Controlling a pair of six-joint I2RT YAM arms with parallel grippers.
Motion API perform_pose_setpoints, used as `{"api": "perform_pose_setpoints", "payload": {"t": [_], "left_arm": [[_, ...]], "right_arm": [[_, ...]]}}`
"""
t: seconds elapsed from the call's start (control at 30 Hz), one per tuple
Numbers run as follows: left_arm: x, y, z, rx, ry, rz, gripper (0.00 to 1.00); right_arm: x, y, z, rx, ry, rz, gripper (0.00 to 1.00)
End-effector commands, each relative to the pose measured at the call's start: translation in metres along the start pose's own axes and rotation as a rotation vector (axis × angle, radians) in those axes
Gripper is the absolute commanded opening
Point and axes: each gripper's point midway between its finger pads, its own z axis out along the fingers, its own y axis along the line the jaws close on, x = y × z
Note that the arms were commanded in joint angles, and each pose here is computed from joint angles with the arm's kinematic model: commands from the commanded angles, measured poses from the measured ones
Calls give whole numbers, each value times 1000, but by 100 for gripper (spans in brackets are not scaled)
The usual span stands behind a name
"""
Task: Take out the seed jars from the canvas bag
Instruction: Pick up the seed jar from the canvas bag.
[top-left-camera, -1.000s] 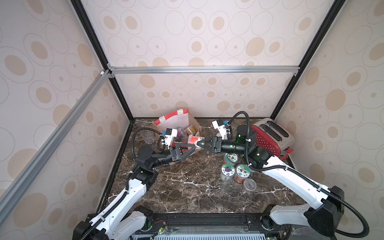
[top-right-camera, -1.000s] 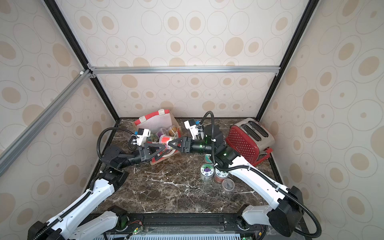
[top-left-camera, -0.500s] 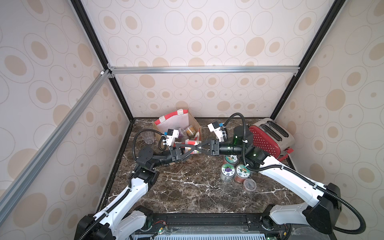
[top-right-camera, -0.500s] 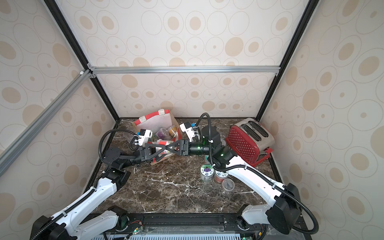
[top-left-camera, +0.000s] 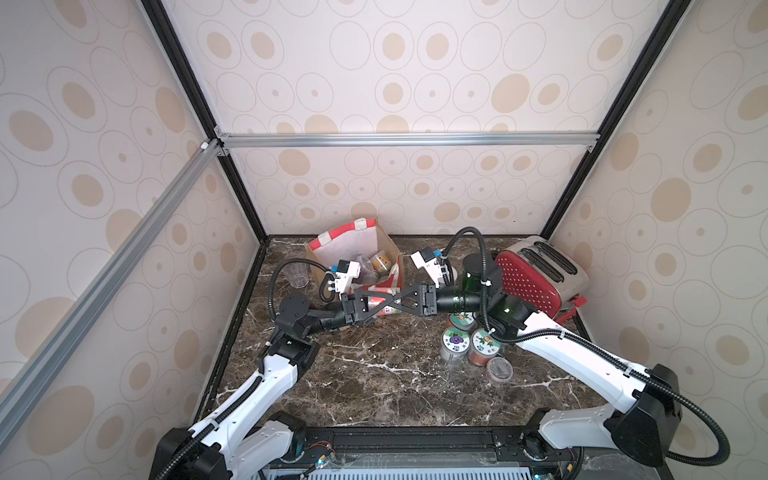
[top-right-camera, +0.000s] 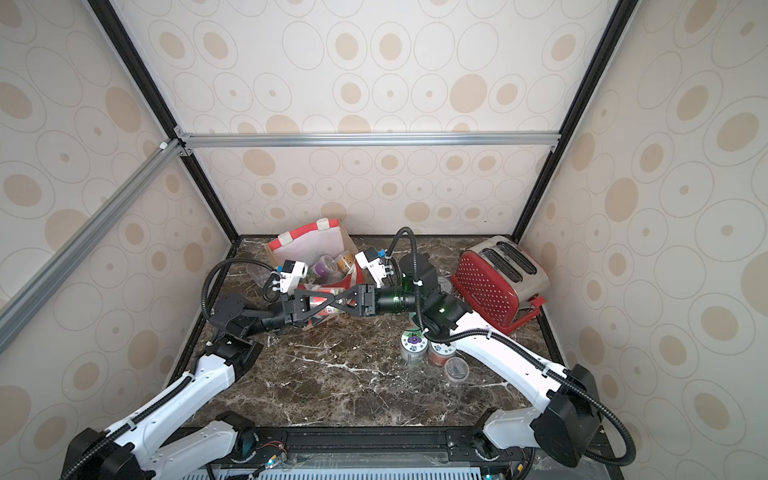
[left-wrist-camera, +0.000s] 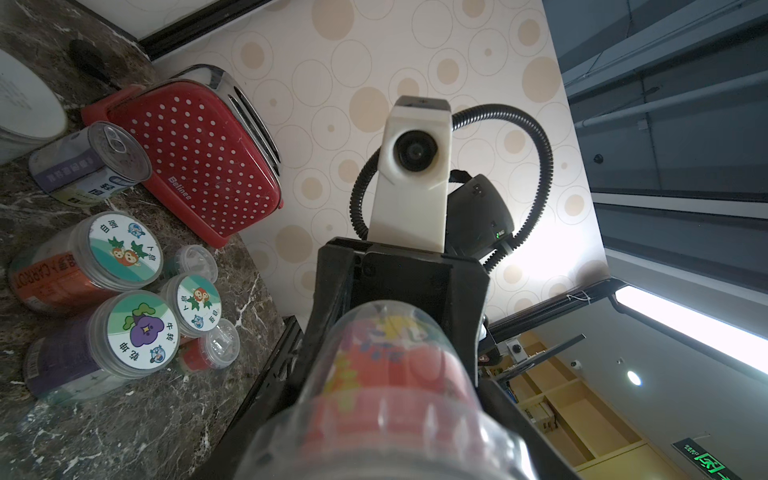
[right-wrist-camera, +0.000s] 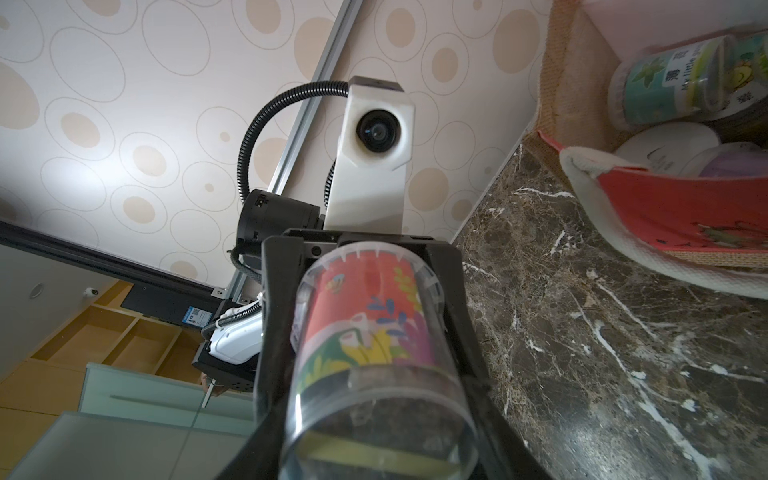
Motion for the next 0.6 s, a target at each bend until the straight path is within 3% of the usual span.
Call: {"api": "perform_pose_setpoints", "payload": {"t": [0.0, 0.33, 0.57], "left_arm": [[-2, -27, 1, 57, 9, 82, 63], [-4, -19, 1, -7, 0, 103, 61], [-7, 5, -1, -156, -4, 126, 60]], "right_arm": [[4, 1, -2, 8, 5, -8, 53], [5, -7, -13, 95, -24, -29, 86], [11, -30, -41, 265, -60, -26, 99]]}}
